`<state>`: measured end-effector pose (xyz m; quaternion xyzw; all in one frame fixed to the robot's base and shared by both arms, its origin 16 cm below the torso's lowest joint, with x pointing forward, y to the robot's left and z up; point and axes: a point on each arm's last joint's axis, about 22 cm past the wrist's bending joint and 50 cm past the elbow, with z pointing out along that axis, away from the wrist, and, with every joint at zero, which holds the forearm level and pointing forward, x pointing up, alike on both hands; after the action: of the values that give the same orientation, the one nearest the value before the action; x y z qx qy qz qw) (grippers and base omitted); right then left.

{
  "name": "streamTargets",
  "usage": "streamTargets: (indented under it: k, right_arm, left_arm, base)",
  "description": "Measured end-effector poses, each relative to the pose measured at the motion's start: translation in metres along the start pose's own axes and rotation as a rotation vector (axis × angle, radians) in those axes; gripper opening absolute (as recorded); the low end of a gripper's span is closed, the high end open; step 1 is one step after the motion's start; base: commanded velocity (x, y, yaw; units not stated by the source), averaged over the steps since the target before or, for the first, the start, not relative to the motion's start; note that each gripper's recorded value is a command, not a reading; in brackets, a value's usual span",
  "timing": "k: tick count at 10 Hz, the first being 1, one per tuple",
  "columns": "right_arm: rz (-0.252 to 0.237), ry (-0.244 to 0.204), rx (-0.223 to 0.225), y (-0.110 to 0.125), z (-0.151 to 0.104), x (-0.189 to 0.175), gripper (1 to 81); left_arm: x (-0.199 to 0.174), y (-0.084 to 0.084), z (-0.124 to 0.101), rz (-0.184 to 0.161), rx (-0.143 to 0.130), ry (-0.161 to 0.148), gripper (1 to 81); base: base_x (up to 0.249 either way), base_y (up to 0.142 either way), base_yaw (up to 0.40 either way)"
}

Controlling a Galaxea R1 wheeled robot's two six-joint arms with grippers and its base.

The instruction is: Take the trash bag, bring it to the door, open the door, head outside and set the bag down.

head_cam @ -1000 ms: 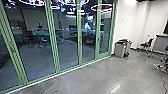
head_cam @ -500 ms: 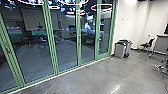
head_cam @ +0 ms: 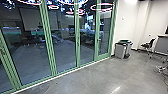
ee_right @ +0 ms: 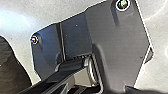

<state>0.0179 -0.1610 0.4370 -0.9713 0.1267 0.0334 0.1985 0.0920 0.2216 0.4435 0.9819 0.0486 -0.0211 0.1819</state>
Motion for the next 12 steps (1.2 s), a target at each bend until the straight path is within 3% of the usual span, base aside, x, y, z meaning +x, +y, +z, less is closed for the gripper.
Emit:
streamTargets:
  k: [9,12]
  right_arm:
    - [0.000,0.000,0.000,0.0000,0.0000,0.0000,81.1]
    - [-0.031,0.000,-0.009,0.0041,0.0004,-0.0035,81.1]
  left_arm:
    - [0.0003,0.0004,0.0001,0.000,0.000,0.001,1.0]
    - [0.0000,0.0000,0.0000,0.000,0.000,0.000,1.0]
  base:
    - [0.144,-0.081,0.000]
    - [0.144,-0.082,0.000]
